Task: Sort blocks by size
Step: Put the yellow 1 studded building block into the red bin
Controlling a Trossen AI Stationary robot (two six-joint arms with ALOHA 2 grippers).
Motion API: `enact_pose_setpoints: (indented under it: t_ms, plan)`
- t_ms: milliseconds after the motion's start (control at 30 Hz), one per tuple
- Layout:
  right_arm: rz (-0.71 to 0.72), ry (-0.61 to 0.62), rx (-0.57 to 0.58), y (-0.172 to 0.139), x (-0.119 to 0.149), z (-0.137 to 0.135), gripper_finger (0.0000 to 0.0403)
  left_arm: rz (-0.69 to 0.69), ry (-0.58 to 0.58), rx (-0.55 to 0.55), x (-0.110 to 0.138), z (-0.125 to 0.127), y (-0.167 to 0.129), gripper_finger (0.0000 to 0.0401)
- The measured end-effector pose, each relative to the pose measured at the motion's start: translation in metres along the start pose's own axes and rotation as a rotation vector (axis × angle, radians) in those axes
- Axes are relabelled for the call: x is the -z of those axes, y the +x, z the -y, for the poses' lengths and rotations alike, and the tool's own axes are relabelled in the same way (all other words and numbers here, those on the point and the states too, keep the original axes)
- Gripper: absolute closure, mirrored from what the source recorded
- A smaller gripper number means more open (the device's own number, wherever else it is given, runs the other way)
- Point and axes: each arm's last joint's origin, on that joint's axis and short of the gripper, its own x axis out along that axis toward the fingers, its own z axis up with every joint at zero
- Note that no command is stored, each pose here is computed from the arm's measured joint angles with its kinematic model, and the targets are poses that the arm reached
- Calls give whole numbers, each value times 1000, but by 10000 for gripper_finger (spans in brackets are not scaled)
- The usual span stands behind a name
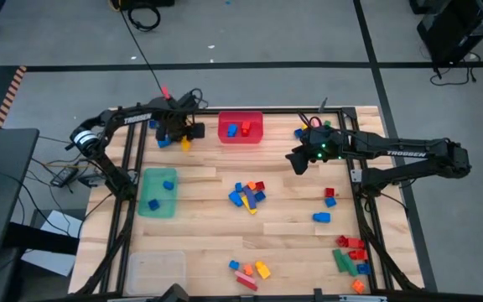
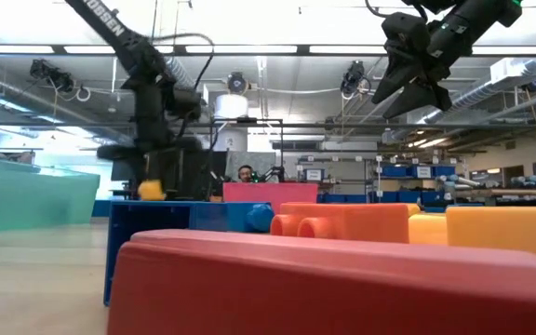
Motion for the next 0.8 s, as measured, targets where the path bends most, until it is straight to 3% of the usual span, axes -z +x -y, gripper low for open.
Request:
enact_pose_setpoints:
  t_ms: [300, 433, 600, 800]
  plan:
    - [41, 1, 58, 0, -1, 2, 192, 238, 240, 172, -28, 55, -86, 260]
    - [44, 9, 62, 0, -1, 2, 192, 302, 365, 209, -46, 85, -107, 259]
    - [46, 39, 64, 0, -1, 2, 192, 298, 510, 216, -67, 126, -105, 258]
    - [48, 91, 63, 0, -1, 2, 192, 199, 653, 205, -76, 160, -71, 256]
